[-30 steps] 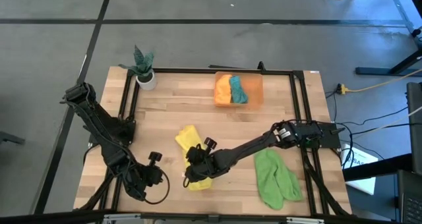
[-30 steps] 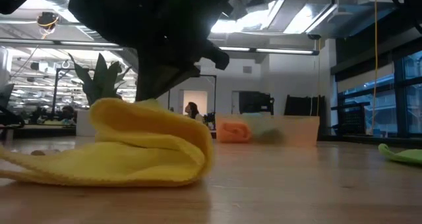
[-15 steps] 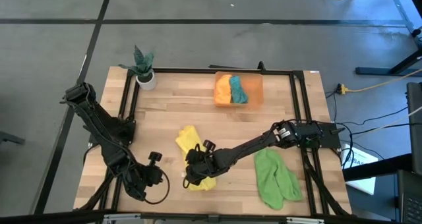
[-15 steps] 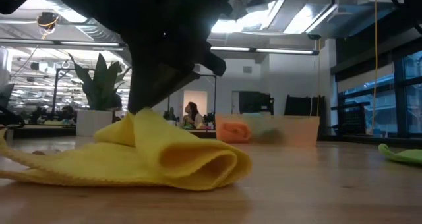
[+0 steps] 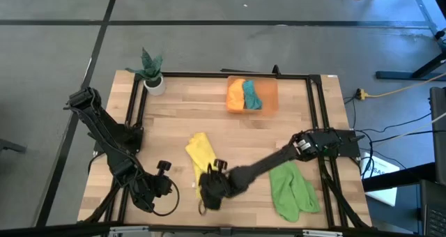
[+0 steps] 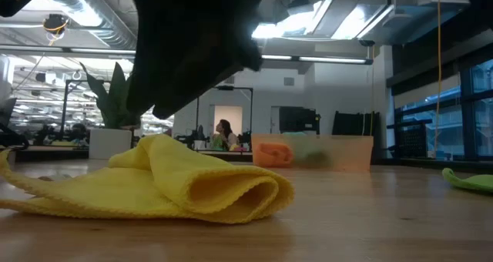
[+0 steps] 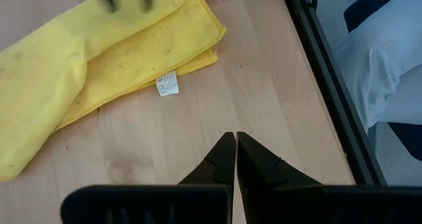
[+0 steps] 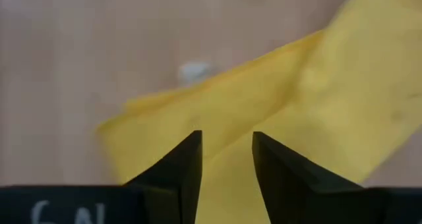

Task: Roll microfiber towels into tight, uniform cylinder then place into a basket
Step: Roll the yellow microfiber towel

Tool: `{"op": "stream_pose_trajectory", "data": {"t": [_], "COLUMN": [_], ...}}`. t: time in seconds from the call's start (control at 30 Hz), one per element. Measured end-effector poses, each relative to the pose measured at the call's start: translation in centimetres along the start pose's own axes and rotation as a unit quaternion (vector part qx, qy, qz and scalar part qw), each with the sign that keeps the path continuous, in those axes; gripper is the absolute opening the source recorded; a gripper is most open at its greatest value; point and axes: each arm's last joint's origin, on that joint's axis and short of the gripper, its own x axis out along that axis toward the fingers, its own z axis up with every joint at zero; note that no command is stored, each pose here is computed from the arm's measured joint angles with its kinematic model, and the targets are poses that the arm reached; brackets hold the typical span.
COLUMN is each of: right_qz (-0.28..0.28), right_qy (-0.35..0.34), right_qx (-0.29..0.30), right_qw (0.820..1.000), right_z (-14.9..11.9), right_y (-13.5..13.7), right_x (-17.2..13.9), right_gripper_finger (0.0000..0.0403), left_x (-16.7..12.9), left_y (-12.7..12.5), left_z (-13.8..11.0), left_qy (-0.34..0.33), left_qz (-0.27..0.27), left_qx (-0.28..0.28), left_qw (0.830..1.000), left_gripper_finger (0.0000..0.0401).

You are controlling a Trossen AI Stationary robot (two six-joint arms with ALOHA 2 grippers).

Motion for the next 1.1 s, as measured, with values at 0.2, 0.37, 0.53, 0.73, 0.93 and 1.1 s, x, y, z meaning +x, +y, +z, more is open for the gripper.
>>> {"op": "stream_pose_trajectory", "data": {"t": [0.2,0.37,0.53,0.73,0.93,1.1], "right_qz": [0.018,0.027,0.007,-0.011,-0.02,-0.024], "right_qy": [0.012,0.007,0.006,-0.002,-0.003,-0.005], "right_qx": [-0.094,-0.17,-0.209,-0.211,-0.223,-0.224], "right_qw": [0.995,0.985,0.978,0.977,0.975,0.974], "right_z": [-3.4,-6.0,-7.2,-7.2,-7.3,-7.2], "right_y": [3.7,5.3,5.1,5.0,5.0,5.0], "right_x": [-1.2,-0.8,0.2,0.2,0.2,0.2], "right_gripper_finger": [0.0135,0.0135,0.0135,0.0135,0.0133,0.0094], "left_x": [0.0,0.0,0.0,0.0,0.0,0.0], "left_y": [0.0,0.0,0.0,0.0,0.0,0.0], "left_z": [0.0,0.0,0.0,0.0,0.0,0.0], "left_qy": [0.0,0.0,0.0,0.0,0.0,0.0], "left_qz": [0.0,0.0,0.0,0.0,0.0,0.0], "left_qx": [0.0,0.0,0.0,0.003,0.004,0.004], "left_qw": [1.0,1.0,1.0,1.0,1.0,1.0], "left_gripper_finger": [0.0006,0.0006,0.0006,0.0006,0.0006,0.0006]}}
